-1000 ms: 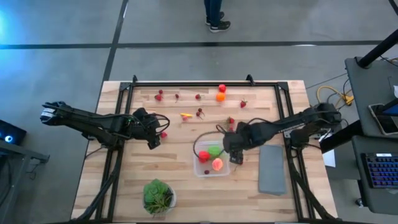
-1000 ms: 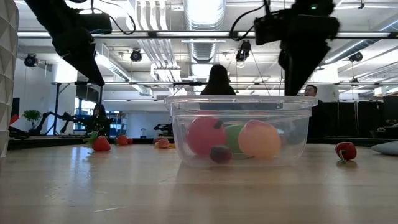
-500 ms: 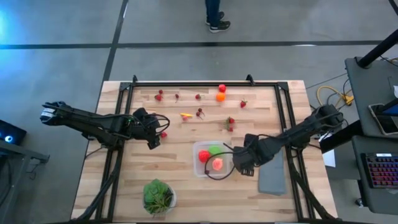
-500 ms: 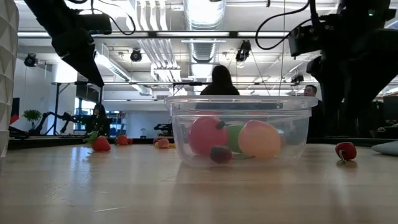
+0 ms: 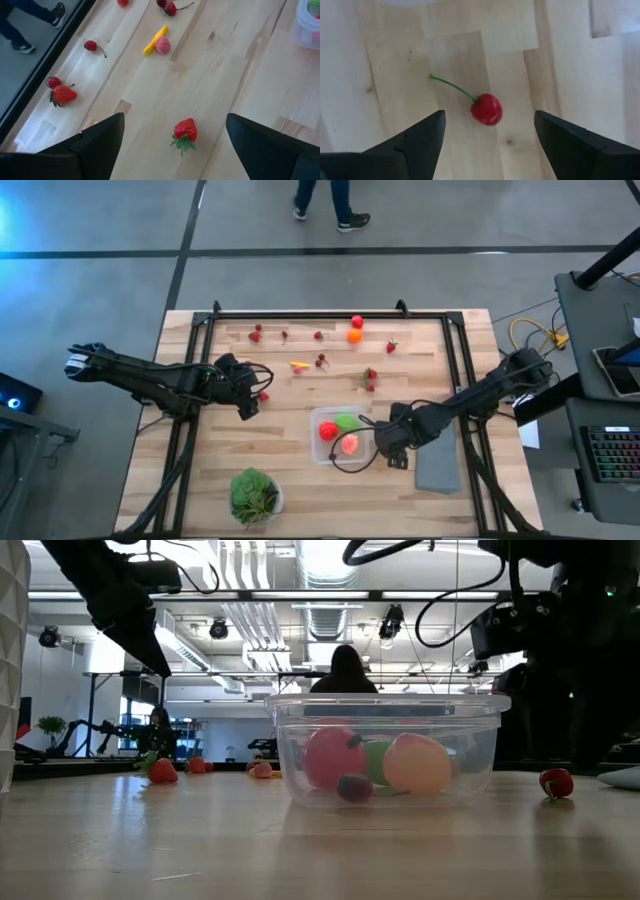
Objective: Pick and placing Produce into tupperware
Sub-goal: Put the red cherry into the transparent bin
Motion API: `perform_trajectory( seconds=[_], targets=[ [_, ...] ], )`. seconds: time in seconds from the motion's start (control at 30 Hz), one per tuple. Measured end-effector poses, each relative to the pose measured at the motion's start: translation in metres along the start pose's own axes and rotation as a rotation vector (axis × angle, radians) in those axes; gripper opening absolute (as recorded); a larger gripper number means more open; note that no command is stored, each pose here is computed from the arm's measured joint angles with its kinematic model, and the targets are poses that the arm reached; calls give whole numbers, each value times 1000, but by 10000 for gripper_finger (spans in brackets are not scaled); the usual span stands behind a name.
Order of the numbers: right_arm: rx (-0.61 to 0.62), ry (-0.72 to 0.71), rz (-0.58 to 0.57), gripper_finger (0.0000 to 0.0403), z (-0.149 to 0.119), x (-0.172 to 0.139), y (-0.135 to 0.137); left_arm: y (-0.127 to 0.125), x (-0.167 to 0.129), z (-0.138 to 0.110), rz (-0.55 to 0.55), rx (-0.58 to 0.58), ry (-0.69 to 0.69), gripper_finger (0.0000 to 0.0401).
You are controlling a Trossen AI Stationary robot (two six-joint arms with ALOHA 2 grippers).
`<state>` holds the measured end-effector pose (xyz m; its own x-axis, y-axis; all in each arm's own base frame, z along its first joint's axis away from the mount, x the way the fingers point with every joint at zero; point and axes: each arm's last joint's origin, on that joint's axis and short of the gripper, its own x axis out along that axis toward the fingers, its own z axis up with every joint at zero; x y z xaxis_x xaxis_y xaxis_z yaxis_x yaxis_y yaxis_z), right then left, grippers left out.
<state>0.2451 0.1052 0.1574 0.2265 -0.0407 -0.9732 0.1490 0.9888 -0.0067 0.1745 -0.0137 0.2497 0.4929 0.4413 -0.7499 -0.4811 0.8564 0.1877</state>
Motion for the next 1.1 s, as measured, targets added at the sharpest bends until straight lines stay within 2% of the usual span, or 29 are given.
perform_trajectory(
  seconds=[0.43, 1.1],
  targets=[
    [-14, 10, -2, 289, -1, 14, 2, 0, 0, 0, 1, 4, 1, 334],
    [20, 15, 1, 189, 0, 19, 3, 0, 0, 0, 1, 8, 2, 334]
  ],
)
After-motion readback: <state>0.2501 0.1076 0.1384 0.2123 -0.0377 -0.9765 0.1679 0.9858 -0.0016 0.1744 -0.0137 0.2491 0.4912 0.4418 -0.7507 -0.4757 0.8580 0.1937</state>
